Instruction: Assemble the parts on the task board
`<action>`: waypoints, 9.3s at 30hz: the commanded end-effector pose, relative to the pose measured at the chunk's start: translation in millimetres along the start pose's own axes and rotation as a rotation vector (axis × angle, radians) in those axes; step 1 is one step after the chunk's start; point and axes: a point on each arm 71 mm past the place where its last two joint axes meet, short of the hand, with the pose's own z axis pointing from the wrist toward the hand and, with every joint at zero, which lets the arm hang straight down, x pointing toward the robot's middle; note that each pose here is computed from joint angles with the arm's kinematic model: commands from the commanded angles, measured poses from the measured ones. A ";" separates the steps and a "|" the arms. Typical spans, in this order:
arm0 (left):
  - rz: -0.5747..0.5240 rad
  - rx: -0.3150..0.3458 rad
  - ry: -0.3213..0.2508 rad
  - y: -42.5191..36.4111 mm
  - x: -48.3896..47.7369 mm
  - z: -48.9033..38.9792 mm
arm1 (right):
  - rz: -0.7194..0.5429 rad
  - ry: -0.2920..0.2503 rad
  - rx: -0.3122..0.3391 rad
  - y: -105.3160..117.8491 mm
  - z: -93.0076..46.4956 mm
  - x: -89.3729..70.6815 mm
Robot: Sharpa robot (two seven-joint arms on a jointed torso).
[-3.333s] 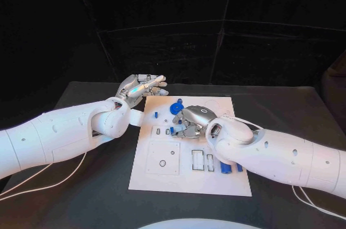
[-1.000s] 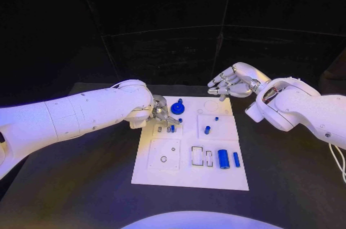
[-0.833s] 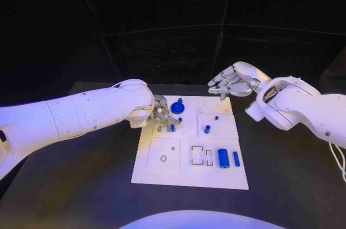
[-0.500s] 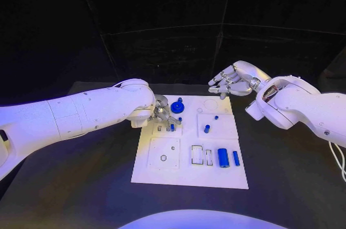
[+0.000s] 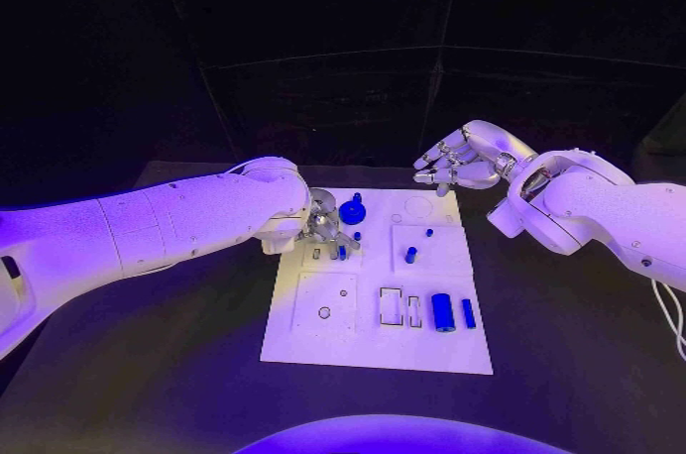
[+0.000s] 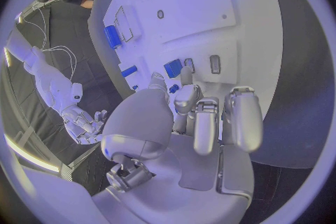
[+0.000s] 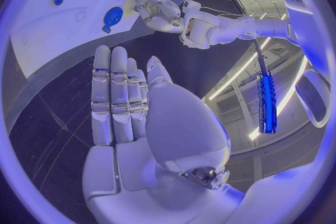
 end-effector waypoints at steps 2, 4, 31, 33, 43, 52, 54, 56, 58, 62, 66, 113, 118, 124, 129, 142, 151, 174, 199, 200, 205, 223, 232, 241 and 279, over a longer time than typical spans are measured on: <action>0.019 0.007 0.015 -1.5 0.7 -0.2 | -0.003 0.011 0.003 0.6 0.8 0.1; 0.020 0.008 0.017 -1.8 1.0 -0.1 | -0.003 0.012 0.004 0.5 0.9 0.2; -0.011 0.021 0.029 -4.0 3.0 2.0 | -0.003 0.018 0.002 0.7 2.3 1.3; -0.016 0.023 0.030 -3.4 3.0 1.8 | -0.003 0.019 0.002 0.7 2.4 1.4; -0.047 0.050 0.004 0.3 2.5 -2.5 | -0.003 0.023 0.001 0.8 2.9 1.9; -0.094 0.079 -0.072 2.3 0.4 -9.2 | -0.003 0.025 0.003 -0.2 3.3 1.6; -0.100 0.078 -0.098 2.5 0.0 -10.9 | -0.002 0.025 0.004 -0.3 3.4 1.6; -0.106 0.075 -0.136 3.5 -0.6 -13.0 | -0.001 0.026 0.004 -0.4 3.5 1.7; -0.113 0.073 -0.158 4.9 -0.8 -14.0 | -0.001 0.026 0.005 -0.5 3.6 1.8; -0.118 0.069 -0.208 9.1 -0.3 -14.7 | 0.000 0.027 0.006 -0.9 3.6 1.6; -0.124 0.066 -0.238 14.0 3.4 -14.0 | 0.000 0.027 0.008 -1.5 3.4 1.2; -0.015 0.038 -0.181 25.8 29.8 -6.2 | 0.003 0.040 0.007 -2.4 4.5 2.1; -0.019 0.038 -0.183 25.4 29.7 -5.9 | 0.003 0.039 0.007 -2.5 4.6 2.0; -0.025 0.038 -0.190 25.5 29.4 -5.6 | 0.003 0.039 0.007 -2.7 4.6 1.9; -0.029 0.037 -0.196 26.2 29.1 -5.6 | 0.003 0.039 0.007 -2.7 4.7 1.9; -0.035 0.036 -0.196 27.6 30.3 -7.1 | 0.005 0.042 0.007 -3.0 4.9 2.0; -0.045 0.038 -0.204 28.4 30.3 -8.0 | 0.006 0.041 0.008 -3.5 5.0 1.8; -0.139 0.067 -0.266 30.4 29.1 -11.3 | 0.010 0.039 0.011 -4.7 5.5 1.2; -0.319 0.189 -0.490 39.5 50.6 -19.1 | 0.008 0.034 0.024 -8.7 3.7 -2.0; -0.317 0.194 -0.499 39.5 51.0 -19.0 | 0.009 0.034 0.024 -8.9 3.7 -2.0; -0.297 0.205 -0.523 40.1 54.0 -17.7 | 0.009 0.033 0.025 -9.2 4.0 -2.1; -0.225 0.184 -0.518 41.2 60.3 -9.9 | 0.010 0.034 0.026 -9.8 4.4 -2.1; -0.200 0.159 -0.462 40.4 64.0 -6.0 | 0.010 0.036 0.025 -9.6 4.9 -1.7; -0.187 0.138 -0.426 42.7 66.3 -5.3 | 0.010 0.036 0.025 -9.7 4.9 -1.8; -0.221 0.109 -0.406 49.4 67.3 -6.5 | 0.009 0.034 0.028 -11.1 4.9 -2.6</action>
